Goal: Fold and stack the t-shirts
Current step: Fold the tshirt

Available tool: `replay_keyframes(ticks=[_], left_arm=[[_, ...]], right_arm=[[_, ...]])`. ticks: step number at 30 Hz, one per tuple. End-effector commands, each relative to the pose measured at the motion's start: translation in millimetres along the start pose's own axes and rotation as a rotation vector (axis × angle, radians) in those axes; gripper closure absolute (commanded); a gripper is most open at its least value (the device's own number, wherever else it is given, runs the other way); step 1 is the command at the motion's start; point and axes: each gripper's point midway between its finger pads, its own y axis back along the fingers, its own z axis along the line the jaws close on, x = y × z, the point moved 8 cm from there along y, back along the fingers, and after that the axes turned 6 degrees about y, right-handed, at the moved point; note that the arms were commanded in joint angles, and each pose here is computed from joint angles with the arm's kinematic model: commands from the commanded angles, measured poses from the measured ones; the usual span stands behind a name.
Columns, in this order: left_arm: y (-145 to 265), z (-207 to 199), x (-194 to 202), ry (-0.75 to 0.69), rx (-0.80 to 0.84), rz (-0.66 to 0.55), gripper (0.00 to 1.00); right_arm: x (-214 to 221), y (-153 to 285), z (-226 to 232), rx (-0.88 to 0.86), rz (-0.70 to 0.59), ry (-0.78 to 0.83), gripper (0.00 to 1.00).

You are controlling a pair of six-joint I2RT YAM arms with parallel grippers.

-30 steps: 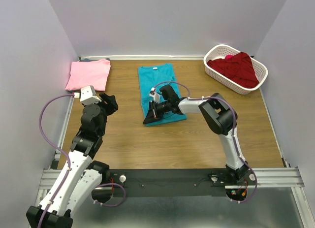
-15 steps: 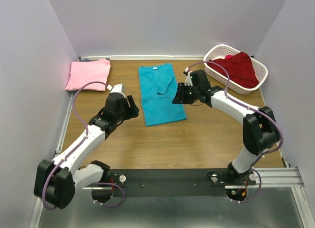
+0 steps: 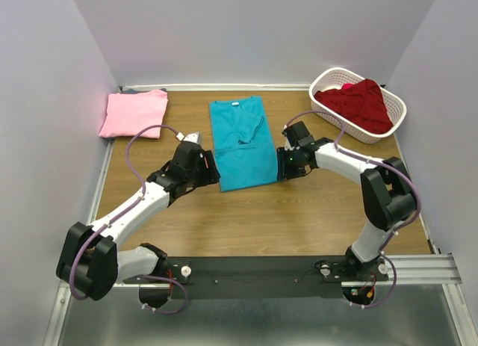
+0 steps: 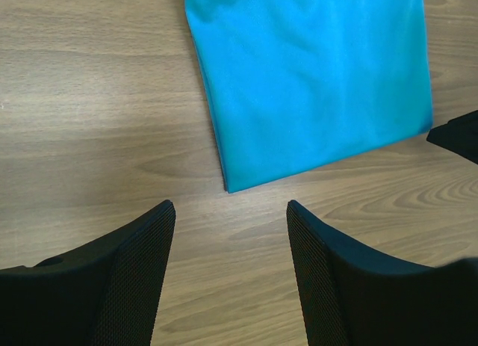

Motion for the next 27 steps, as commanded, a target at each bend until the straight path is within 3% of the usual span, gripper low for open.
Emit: replay_keyframes(ticks=[1, 15, 27], left_arm=[[-1.2, 6.5, 8.9, 0.004, -0.034, 0.024, 0.30], [-4.2, 12.5, 14.0, -0.002, -0.059, 0.032, 0.30], [-9.8, 11.7, 15.8, -0.002, -0.080, 0.059, 0.29]], right_arm=[[-0.8, -5.5, -2.6, 0.042, 0.035, 0.014, 0.53], [-8.9, -18.2, -2.4, 0.064, 0.056, 0.005, 0.55], [24.1, -44.3, -0.9, 0.172, 0.205, 0.022, 0.56]])
